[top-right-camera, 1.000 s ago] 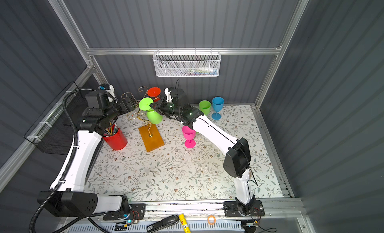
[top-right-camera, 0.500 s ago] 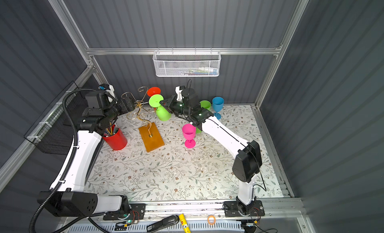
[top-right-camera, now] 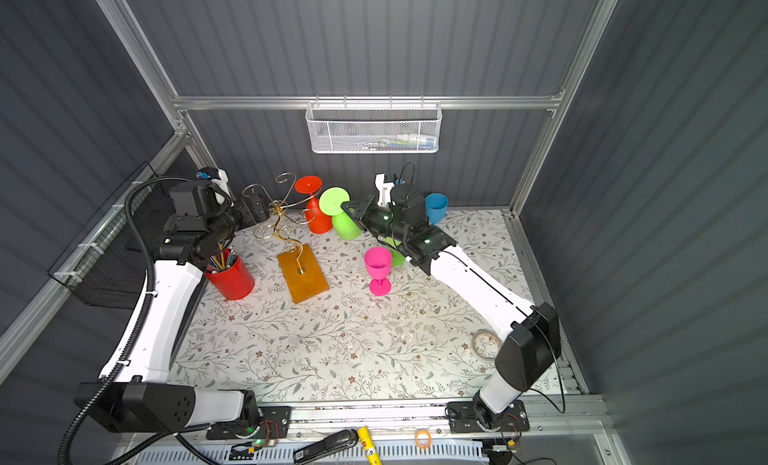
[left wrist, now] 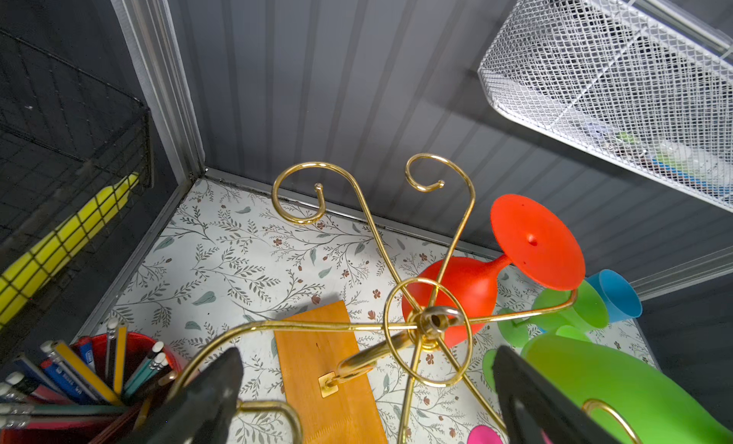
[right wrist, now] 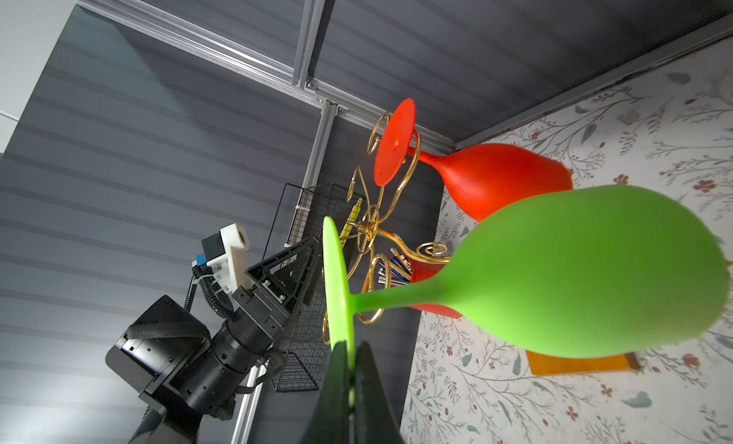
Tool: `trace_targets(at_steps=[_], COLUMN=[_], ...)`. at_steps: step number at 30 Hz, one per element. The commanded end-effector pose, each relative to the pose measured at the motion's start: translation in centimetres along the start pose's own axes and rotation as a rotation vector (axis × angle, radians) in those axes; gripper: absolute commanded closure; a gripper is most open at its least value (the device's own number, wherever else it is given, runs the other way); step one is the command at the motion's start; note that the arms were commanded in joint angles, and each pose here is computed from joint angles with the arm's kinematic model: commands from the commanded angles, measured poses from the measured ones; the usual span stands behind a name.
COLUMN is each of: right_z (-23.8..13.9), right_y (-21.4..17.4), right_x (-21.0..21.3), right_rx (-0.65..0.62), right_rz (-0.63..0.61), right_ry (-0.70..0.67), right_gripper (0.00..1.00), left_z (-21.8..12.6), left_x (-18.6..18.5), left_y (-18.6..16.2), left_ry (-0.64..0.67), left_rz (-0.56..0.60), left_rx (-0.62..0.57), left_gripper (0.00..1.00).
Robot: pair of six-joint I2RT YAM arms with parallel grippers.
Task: Take the wine glass off the wine glass rack
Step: 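Lift the green glass off the rack hook with the right gripper and pull it away, then carry the upside-down green glass toward the table center while the left gripper approaches it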
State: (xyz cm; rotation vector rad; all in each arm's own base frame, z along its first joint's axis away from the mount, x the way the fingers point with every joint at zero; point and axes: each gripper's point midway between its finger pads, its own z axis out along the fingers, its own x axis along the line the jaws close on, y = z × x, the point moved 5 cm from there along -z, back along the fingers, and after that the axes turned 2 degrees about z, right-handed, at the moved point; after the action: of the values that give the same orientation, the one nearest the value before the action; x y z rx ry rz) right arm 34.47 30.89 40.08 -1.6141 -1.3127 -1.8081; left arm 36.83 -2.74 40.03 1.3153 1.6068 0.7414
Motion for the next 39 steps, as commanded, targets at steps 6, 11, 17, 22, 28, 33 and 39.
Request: trace_targets(at_steps=[6,11,17,22,28,33,39], right_z=[-4.7,-7.2,-9.9,-11.3,-12.1,-12.9,-13.2], right_y=[0.0,-0.4,-0.9,-1.1,-1.2,-1.7,-2.1], right_x=[0.5,0.9,0.7,-0.1,-1.4,-1.2,-1.6], right_rx=[-0.104,-0.124,-0.157,-0.172,-0.184,-0.171,-0.153], right_rz=[-0.152,-0.252,-0.389,-0.498,-0.637,-0.775,-0.893], right_ry=[-0.026,-0.042,-0.066,-0.134,-0.203,-0.188,-0.203], right_gripper=[1.00,1.00,1.00,1.00,1.00,1.00,1.00], left_z=[-1.6,-2.1,-3.1,-3.9,-3.7,-3.4,-4.5], left_x=[-0.3,-0.2,-0.8,-2.4,-4.3,-5.5,-6.7], left_y=[0.7,1.3,2.3,2.2,1.0,0.3,1.6], left_ry=[-0.011,0.010,0.020,0.020,-0.021,-0.087,-0.162], left_rz=[-0.011,-0.014,-0.008,0.012,-0.021,-0.086,-0.163], left_rx=[-0.002,-0.011,-0.007,0.018,0.075,0.119,0.088], left_gripper=[0.02,0.02,0.03,0.04,0.07,0.09,0.12])
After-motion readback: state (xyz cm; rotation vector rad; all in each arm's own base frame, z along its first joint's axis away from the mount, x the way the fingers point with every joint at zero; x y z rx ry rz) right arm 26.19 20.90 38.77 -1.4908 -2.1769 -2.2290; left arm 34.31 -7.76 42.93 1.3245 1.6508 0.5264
